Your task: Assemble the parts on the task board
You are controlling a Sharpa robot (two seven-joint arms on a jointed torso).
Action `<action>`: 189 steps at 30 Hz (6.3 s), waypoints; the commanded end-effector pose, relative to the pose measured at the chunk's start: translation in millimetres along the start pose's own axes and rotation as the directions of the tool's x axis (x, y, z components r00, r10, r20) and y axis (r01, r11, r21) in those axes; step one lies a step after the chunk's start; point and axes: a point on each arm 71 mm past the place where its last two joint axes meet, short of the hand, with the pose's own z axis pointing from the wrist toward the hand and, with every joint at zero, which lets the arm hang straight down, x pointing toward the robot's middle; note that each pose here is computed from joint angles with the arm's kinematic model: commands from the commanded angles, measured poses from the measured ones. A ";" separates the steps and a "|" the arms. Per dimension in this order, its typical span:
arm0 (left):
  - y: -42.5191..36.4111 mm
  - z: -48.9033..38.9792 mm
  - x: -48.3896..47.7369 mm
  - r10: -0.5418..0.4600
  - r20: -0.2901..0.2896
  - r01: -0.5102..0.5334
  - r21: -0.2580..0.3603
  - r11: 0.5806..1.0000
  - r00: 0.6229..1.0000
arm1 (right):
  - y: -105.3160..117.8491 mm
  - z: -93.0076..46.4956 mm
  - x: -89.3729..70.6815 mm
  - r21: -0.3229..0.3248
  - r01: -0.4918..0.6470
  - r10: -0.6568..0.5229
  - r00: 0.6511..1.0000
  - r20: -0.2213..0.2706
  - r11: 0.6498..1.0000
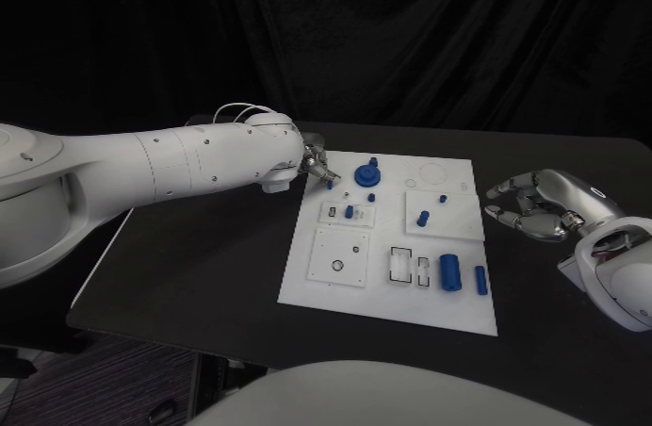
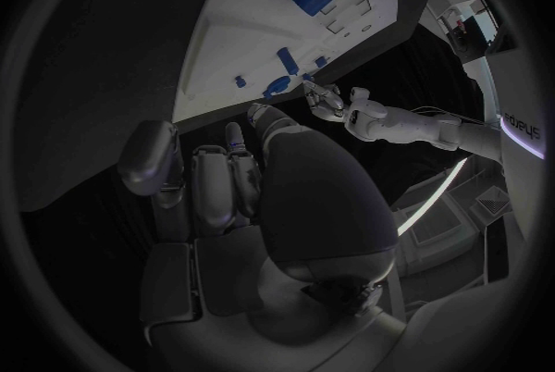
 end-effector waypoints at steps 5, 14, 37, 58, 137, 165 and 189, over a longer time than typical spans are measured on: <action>-2.3 0.3 3.2 0.009 -0.022 -0.009 0.021 1.000 1.000 | -1.7 0.1 1.8 0.022 0.004 -0.003 1.000 -0.012 1.000; -2.1 0.3 4.5 0.013 -0.032 -0.013 0.020 1.000 0.999 | -1.8 0.8 3.0 0.025 0.005 -0.005 1.000 -0.017 1.000; 4.8 -9.3 5.2 -0.046 0.024 0.045 0.030 0.999 0.999 | -4.8 -0.3 4.8 0.037 -0.002 0.003 1.000 -0.022 0.999; 8.6 -49.6 22.7 -0.144 0.028 0.141 0.088 0.986 0.989 | -8.3 -3.4 3.7 0.046 -0.003 0.004 1.000 -0.018 0.999; 7.9 -42.0 69.5 -0.138 -0.075 0.144 0.082 0.986 0.988 | -9.9 -3.5 6.3 0.059 -0.006 0.008 0.999 -0.035 0.998; 8.2 -55.2 34.9 -0.227 0.252 0.137 0.331 0.934 0.941 | -10.8 -5.0 4.8 0.057 -0.009 0.011 1.000 -0.026 0.998; -39.5 -45.4 3.5 -0.035 0.347 -0.244 0.723 0.646 0.937 | -10.9 -6.4 3.5 0.043 -0.019 0.019 1.000 -0.010 0.999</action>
